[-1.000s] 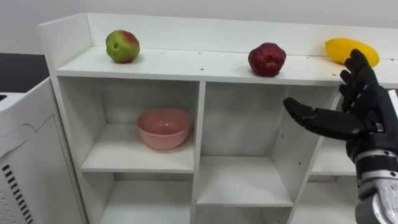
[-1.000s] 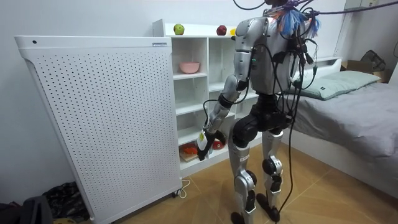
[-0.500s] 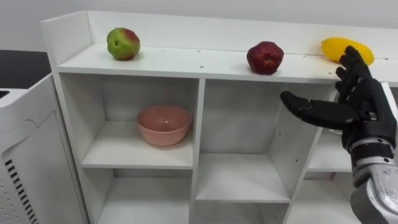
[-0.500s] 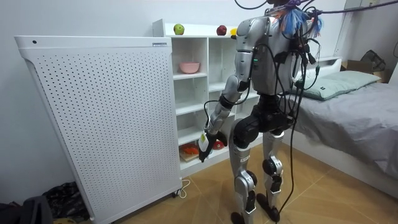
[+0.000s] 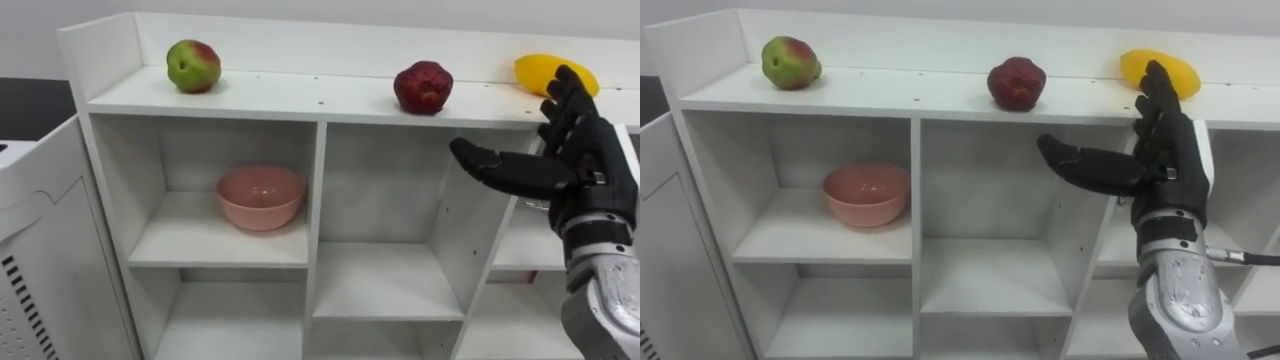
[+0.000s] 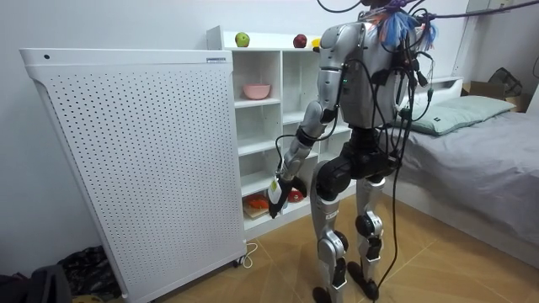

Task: Arrange fruit in the closet

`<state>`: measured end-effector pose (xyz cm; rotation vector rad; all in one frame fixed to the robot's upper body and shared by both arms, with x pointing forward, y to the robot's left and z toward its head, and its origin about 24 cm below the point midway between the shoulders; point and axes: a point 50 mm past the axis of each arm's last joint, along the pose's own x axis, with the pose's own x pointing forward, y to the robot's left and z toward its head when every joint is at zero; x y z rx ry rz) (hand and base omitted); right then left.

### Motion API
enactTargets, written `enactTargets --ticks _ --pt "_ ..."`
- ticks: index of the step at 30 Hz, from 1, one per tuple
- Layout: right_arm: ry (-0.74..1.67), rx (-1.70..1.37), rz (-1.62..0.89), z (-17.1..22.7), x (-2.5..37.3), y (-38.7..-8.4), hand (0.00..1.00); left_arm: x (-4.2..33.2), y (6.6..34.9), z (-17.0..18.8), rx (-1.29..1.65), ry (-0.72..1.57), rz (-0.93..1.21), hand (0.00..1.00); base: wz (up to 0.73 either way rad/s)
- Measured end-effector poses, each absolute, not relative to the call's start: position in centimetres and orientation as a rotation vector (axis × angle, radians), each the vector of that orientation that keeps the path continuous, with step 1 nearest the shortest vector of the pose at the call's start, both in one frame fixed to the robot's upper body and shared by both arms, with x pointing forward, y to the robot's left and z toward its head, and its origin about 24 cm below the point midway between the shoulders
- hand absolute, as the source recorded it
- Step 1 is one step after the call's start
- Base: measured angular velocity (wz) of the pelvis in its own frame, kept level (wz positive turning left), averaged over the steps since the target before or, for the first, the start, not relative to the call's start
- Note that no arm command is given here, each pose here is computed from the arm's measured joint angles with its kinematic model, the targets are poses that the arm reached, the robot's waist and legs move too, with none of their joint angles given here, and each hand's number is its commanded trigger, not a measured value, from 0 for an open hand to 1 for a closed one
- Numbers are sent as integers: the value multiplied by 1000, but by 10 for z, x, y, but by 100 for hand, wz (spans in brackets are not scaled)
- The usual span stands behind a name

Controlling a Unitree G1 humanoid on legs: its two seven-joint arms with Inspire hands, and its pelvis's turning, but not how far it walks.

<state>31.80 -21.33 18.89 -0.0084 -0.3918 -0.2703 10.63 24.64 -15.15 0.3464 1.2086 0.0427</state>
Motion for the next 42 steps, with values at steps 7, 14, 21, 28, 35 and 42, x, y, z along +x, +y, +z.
enactTargets --ticks 7,14,21,28,35,42 --pt "-402 -8 -266 191 318 -212 0 106 246 -152 347 1210 42 0 0" --pt "-611 24 -208 240 311 -197 0 108 246 -151 340 1200 45 0 4" --pt "-695 9 -140 254 305 -183 0 109 244 -151 351 1193 32 0 4" --pt "-694 1 -126 254 306 -183 0 109 244 -151 356 1193 29 0 0" --pt "-604 -61 -154 240 322 -194 0 110 244 -150 356 1191 30 0 0" --pt "-594 -60 -148 244 330 -193 0 111 244 -150 357 1191 29 0 0"
